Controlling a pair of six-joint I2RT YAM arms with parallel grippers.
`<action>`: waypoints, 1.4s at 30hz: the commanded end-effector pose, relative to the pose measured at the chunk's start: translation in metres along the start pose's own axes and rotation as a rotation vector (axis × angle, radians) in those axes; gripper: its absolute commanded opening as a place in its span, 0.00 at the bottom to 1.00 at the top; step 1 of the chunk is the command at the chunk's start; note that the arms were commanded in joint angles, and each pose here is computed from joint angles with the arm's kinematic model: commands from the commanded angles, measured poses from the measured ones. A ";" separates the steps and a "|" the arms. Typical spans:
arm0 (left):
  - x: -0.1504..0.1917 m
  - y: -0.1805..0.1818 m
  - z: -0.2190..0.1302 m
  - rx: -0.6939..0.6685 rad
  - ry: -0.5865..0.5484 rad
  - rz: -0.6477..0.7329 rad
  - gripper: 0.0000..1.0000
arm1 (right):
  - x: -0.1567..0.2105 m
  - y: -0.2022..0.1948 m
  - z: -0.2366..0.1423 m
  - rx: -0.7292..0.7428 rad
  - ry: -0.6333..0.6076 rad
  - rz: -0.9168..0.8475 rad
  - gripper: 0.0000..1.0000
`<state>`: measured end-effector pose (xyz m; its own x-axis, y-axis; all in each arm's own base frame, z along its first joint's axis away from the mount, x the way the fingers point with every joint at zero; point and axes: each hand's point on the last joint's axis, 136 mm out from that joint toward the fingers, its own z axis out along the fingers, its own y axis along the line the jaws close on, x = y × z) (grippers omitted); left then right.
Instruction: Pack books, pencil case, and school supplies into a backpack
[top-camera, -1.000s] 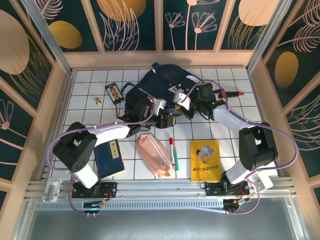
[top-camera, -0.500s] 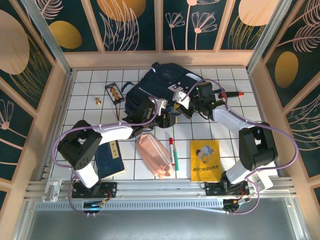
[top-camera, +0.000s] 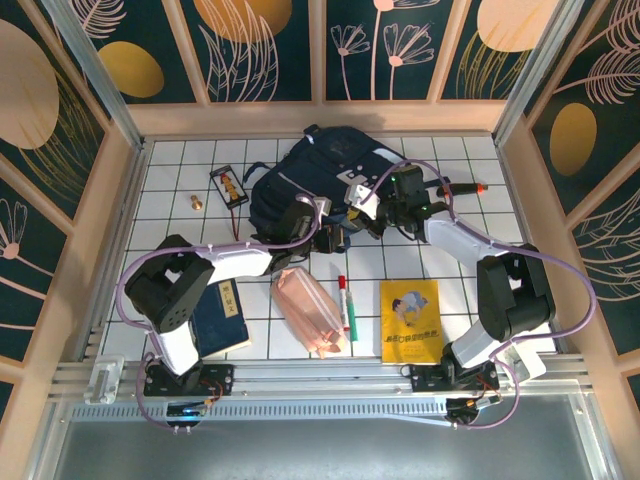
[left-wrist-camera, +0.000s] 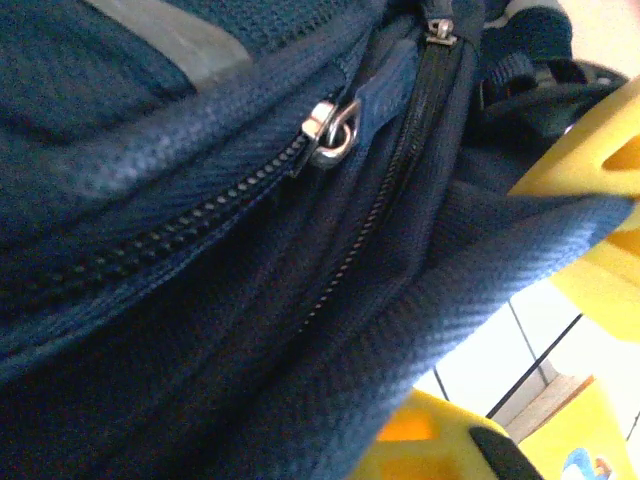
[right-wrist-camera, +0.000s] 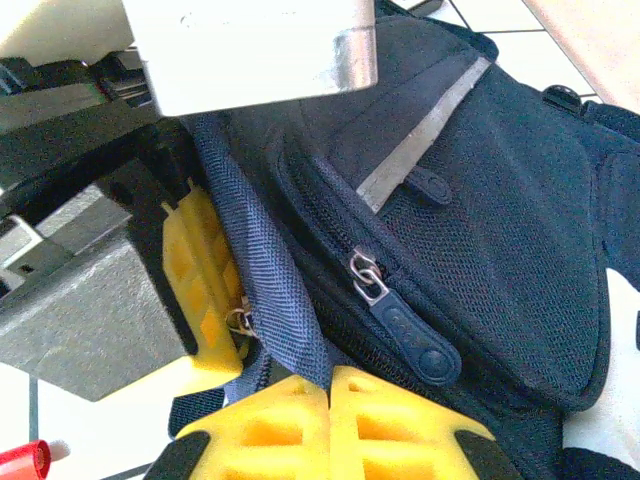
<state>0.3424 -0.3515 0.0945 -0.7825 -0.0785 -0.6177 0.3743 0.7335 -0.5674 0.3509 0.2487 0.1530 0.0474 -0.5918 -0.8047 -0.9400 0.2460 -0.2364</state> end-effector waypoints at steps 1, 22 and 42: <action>0.014 0.031 0.002 -0.119 0.038 0.012 0.00 | -0.053 -0.011 -0.021 0.047 -0.149 -0.096 0.00; -0.014 0.028 -0.095 -0.215 -0.005 0.281 0.00 | 0.039 -0.017 -0.042 0.174 0.149 -0.283 0.00; -0.049 0.005 -0.134 -0.013 -0.150 0.305 0.00 | 0.002 0.021 -0.028 0.071 -0.024 -0.193 0.39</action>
<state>0.3059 -0.2346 0.1559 -0.6268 0.1038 -0.7722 0.5036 0.8102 -0.2998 0.3273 0.2111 0.1311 0.1999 -0.6942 -0.6914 -0.8820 0.1798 -0.4356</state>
